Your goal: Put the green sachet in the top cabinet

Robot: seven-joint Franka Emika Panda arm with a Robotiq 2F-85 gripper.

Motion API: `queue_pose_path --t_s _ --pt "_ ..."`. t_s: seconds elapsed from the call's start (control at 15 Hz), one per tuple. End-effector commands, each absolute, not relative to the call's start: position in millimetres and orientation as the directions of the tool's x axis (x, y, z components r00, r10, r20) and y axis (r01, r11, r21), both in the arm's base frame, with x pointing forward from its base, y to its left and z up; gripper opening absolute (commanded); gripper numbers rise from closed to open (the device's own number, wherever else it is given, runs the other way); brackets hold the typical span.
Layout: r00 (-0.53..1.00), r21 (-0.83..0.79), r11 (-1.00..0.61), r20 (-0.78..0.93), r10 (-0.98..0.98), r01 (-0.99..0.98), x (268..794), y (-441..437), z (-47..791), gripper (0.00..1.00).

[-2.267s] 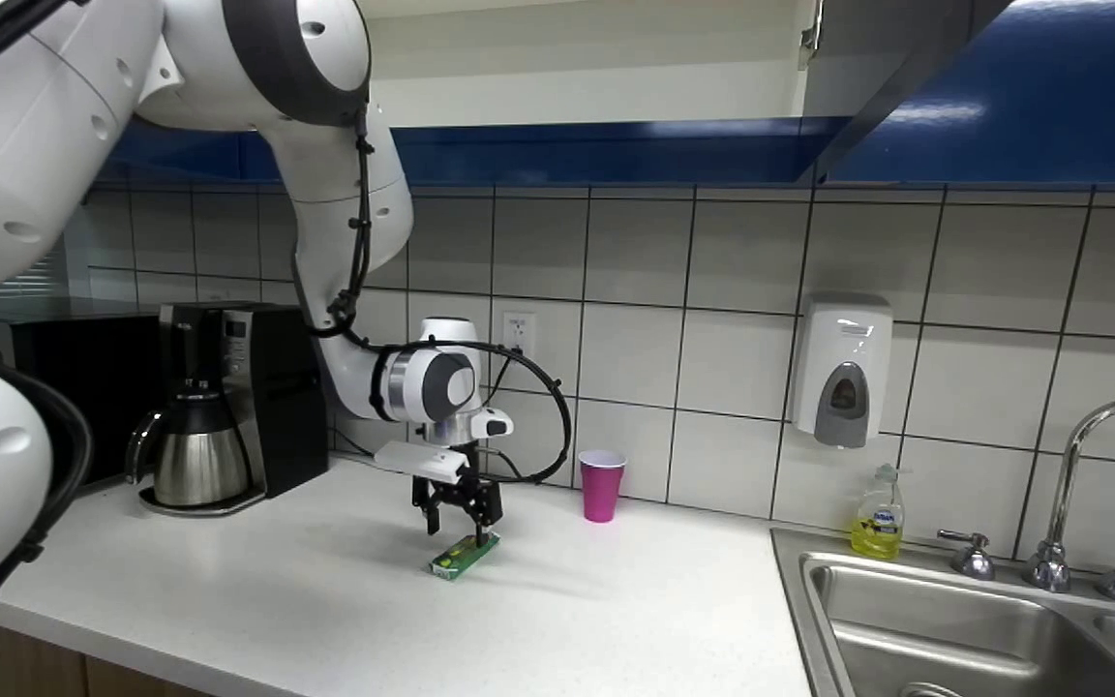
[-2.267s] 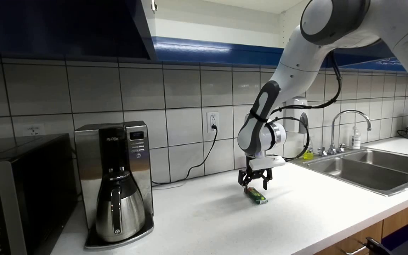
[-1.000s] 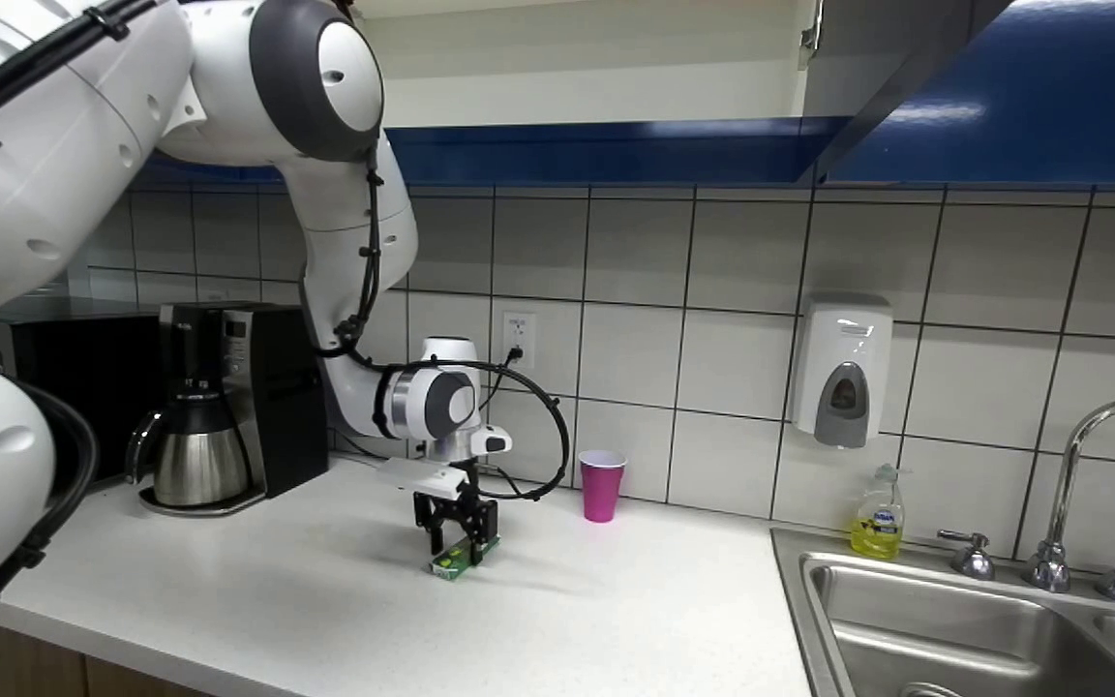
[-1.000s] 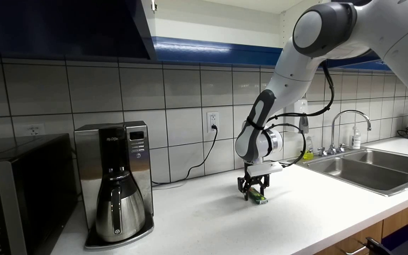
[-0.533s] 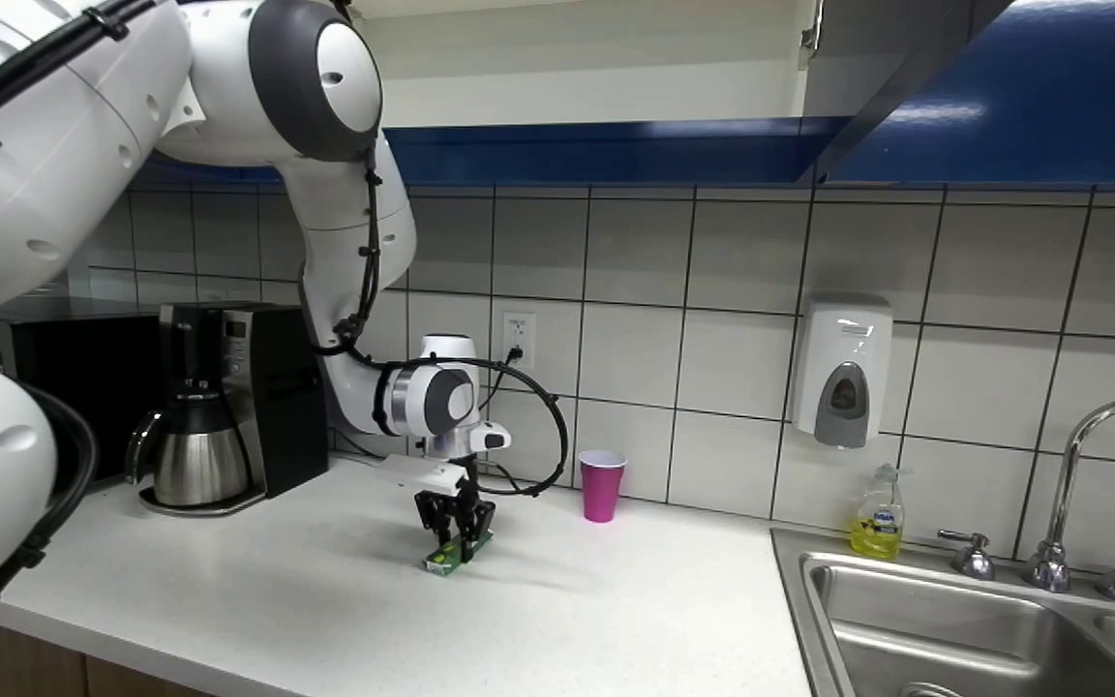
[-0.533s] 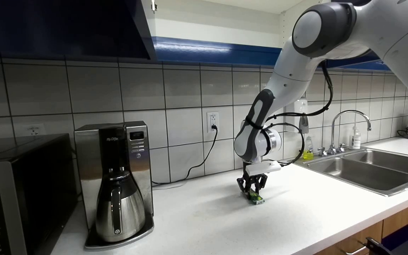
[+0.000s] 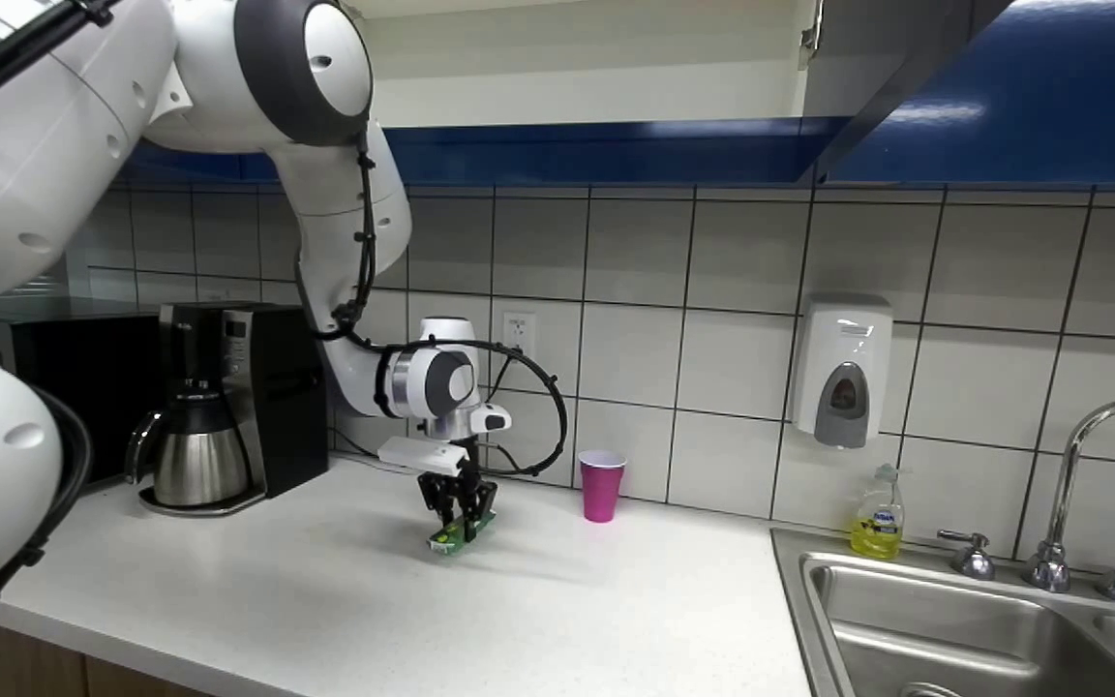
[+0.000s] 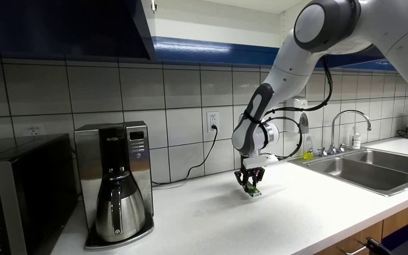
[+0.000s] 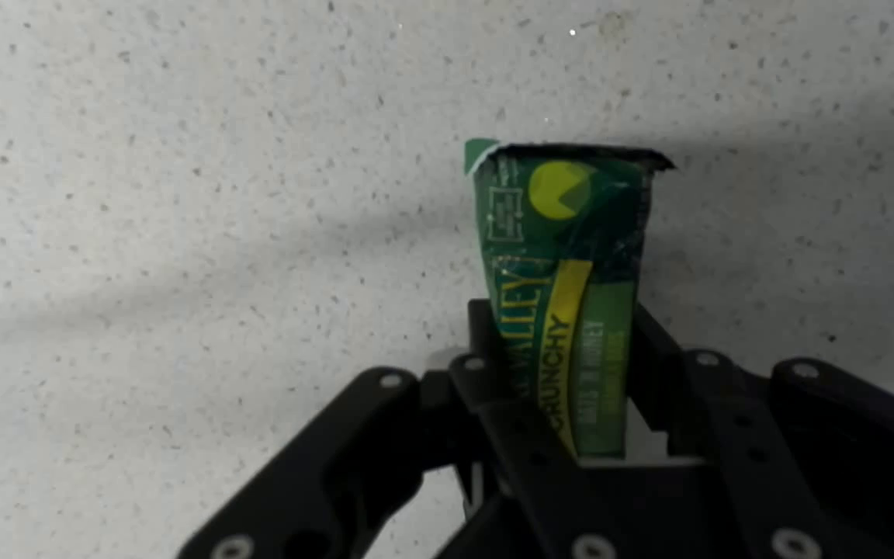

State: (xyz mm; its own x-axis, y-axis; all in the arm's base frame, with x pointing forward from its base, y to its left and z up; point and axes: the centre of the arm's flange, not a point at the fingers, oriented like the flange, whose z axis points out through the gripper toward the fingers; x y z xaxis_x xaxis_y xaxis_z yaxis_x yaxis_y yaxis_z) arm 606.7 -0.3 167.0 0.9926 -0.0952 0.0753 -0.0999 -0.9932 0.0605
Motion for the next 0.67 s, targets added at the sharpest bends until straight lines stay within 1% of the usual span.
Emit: queue_pose_path --t_s 0.0,0.33,0.6 --pt "0.990 0.075 -0.990 0.085 -0.113 -0.119 603.5 11.1 223.4 0.16" --pt "0.991 0.071 -0.991 0.088 -0.103 -0.110 582.3 31.5 277.2 0.16" --pt "0.994 0.076 -0.992 0.053 -0.098 -0.102 540.9 46.9 298.9 0.16"
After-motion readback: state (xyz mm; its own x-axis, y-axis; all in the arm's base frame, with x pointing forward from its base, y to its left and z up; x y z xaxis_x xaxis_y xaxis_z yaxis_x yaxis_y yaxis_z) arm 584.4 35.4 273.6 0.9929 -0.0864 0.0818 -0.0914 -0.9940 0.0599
